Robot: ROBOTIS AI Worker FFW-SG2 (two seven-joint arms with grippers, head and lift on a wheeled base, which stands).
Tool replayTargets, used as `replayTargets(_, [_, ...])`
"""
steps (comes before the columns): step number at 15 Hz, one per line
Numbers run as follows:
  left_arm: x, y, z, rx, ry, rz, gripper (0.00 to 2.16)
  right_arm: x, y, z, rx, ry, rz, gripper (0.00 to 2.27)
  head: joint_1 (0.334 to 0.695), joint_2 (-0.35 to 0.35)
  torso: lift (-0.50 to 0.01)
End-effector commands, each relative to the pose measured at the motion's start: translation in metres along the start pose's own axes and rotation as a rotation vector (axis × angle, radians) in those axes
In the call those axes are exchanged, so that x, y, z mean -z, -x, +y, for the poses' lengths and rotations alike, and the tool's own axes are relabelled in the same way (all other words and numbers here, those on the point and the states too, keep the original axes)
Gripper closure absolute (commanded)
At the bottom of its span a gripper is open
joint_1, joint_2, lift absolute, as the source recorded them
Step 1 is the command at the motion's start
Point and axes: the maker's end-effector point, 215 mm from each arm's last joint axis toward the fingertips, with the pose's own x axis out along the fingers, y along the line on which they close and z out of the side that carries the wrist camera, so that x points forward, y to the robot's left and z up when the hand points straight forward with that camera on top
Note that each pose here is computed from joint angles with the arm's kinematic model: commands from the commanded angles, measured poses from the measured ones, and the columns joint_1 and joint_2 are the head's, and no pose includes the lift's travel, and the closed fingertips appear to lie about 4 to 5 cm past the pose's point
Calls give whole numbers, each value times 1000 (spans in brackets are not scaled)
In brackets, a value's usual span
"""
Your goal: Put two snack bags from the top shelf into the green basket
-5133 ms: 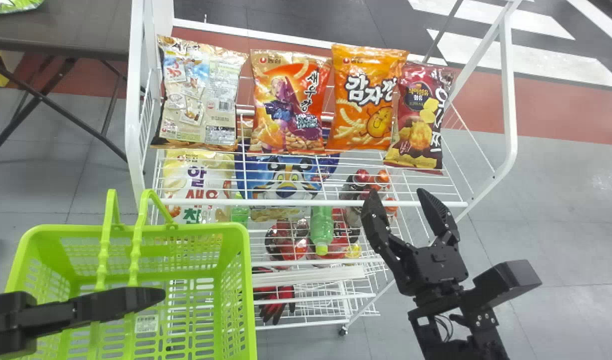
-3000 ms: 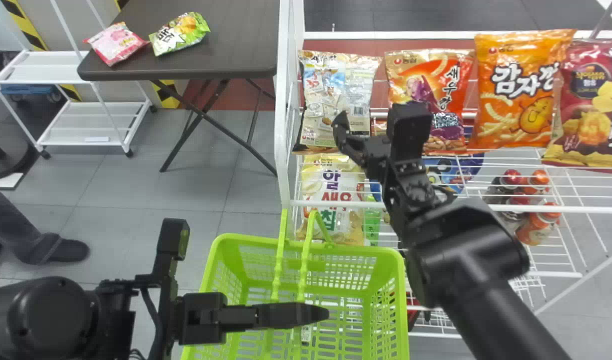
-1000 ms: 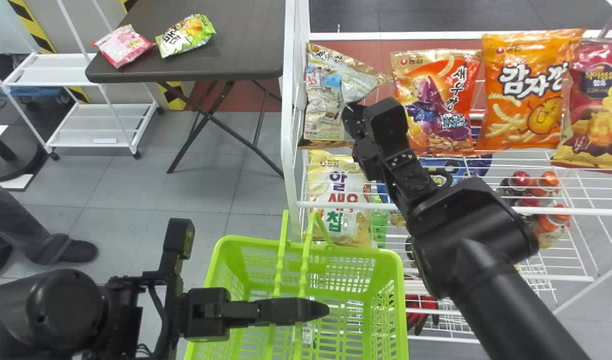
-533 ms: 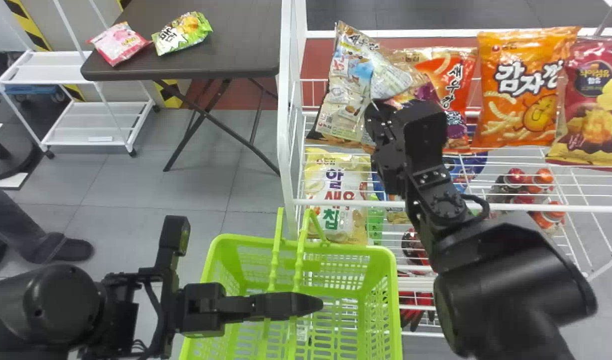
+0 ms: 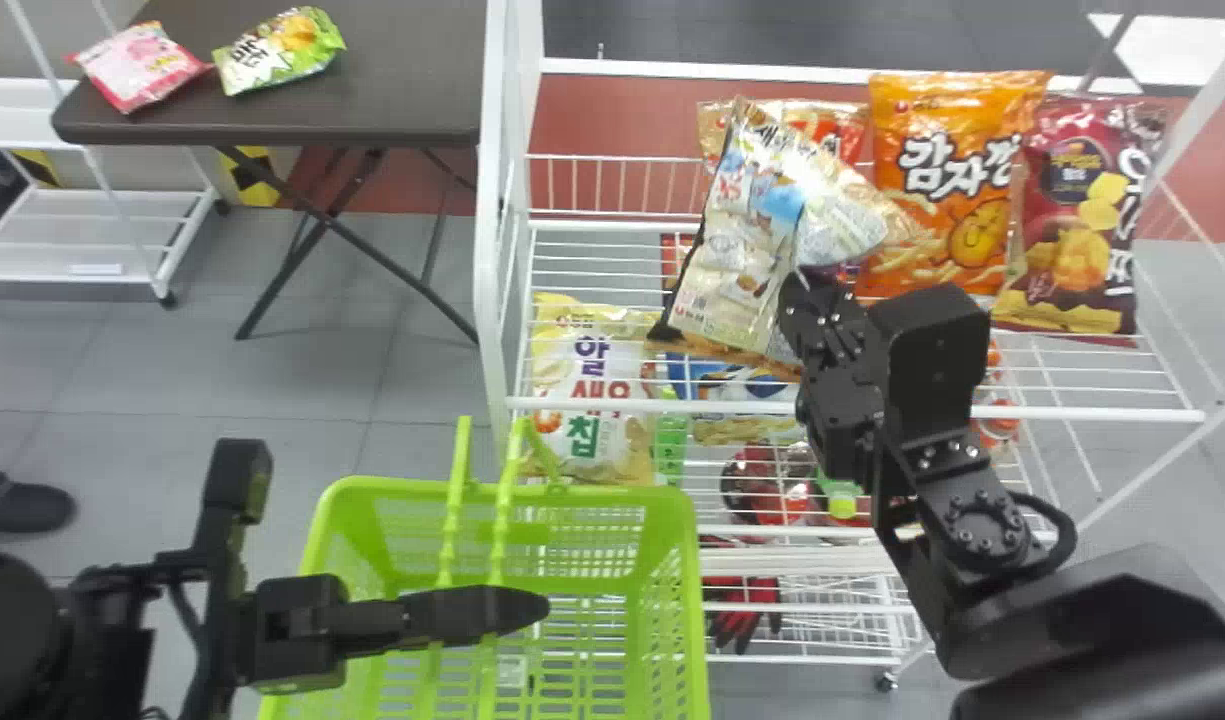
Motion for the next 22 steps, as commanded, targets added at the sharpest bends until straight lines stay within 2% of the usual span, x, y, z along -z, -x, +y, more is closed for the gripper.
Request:
replayTargets(1, [5,1,2,0,14,-8,2145,20,19,0,-36,-3,48,2246,695,-70,-1])
replayTargets(3, [5,0,4,-7,16,-9,2145,35,37,1,-50,20,106,2246,695,-78,-1])
replayTargets(7, [4,0,5,-9,18,-11,2145,90,81,10,-142,42,336,2246,695,-99,-1])
replayTargets(11, [5,-5,3,-7,11,-1,2145,103,109,64,-317,-56,428,2246,695,-106,-1])
replayTargets(13, [5,-7,1,-3,8,1,2145,113,122,100,-400,-65,479,2246,695,-83,-1])
replayTargets(14, [5,-7,2,-4,8,1,2145,118,124,116,-435,-65,490,2246,695,-50,-1])
replayTargets(17, [5,-9,-1,0,2,5,2145,126,112,172,-537,-84,458,2246,695,14,-1])
replayTargets(18, [5,-9,-1,1,2,6,2145,123,104,192,-574,-108,425,2246,695,67,-1])
replayTargets(20, [6,-10,-1,3,3,7,2145,138,100,222,-620,-122,455,2165,695,125,-1])
replayTargets(21, [6,-10,-1,2,4,6,2145,145,101,228,-629,-103,465,1646,695,149,-1])
replayTargets(22, [5,-9,-1,2,2,4,2145,150,102,228,-626,-79,472,559,695,174,-1])
